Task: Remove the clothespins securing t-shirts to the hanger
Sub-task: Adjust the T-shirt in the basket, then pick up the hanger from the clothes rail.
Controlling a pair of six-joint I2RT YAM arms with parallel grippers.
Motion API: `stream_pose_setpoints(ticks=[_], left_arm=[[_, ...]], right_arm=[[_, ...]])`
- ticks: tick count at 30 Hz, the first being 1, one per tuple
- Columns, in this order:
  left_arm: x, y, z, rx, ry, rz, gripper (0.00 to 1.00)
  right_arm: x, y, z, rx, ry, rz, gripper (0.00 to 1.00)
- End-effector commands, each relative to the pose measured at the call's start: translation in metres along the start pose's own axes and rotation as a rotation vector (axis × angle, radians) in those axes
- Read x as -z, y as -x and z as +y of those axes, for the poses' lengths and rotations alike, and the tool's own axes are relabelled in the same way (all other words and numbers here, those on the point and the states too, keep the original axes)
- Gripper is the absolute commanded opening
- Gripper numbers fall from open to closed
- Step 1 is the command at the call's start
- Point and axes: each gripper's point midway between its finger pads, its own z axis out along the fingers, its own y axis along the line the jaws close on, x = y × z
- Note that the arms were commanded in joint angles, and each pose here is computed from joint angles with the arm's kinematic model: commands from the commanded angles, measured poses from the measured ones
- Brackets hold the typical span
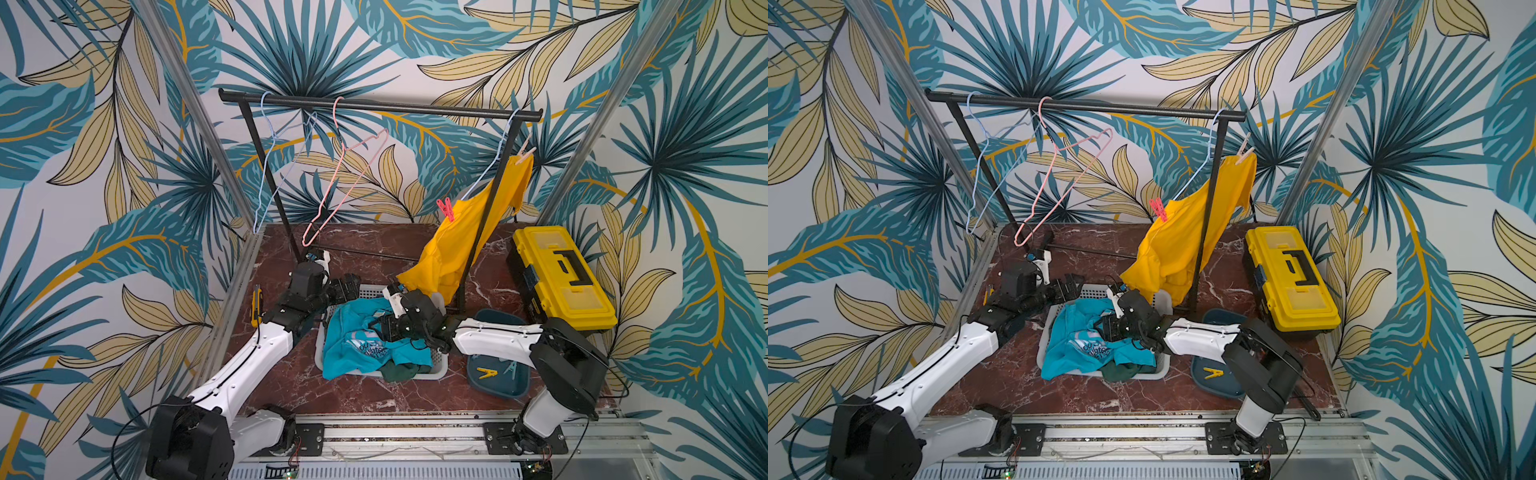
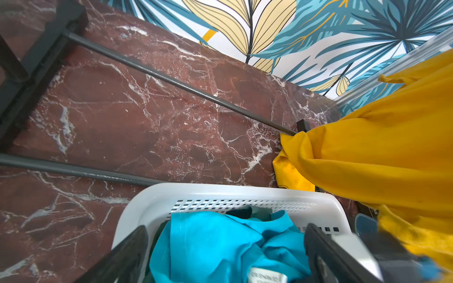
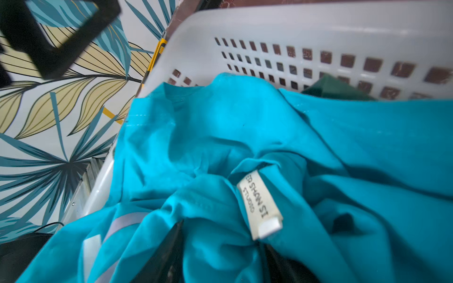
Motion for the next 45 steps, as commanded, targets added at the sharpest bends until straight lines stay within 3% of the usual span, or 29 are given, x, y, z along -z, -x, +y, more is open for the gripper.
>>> stream_pose_setpoints(ticks=[1,4,7,12,18,25,35,45], left_arm=[[0.011,0.019,-0.007,-0.041,-0.007,-0.06,1.0],[0.014,0.021,-0.013,-0.056,-0.021,-0.046,1.0],[0.016,0.023,-0.019,-0.069,-0.04,-0.029,1.0],[0.019,0.023,-0.04,-0.112,-0.133,0.016,1.0],[0.035,0.038,-0.057,-0.103,-0.177,-0.026,1.0],[0.042,0.022,-0.103,-0.274,-0.165,-0.006,0.99],[0.058,0.031,-0.181,-0.358,-0.312,-0.038,1.0],[0.073,0.06,-0.229,-0.437,-0.38,-0.096,0.99]], right_arm=[[-0.016,-0.015,-0.003,0.036,0.029,0.048,0.55],[-0.016,-0.016,0.001,0.057,0.041,0.063,0.62],[0.004,0.004,0.012,0.085,0.045,-0.002,0.71],[0.057,0.036,0.039,0.168,0.048,-0.123,0.99],[0.113,0.044,0.06,0.167,0.118,-0.229,1.0],[0.182,0.048,0.066,0.184,0.125,-0.362,0.99],[0.26,0.037,0.028,0.165,-0.046,-0.514,0.99],[0.325,0.025,-0.022,0.133,-0.281,-0.658,0.99]])
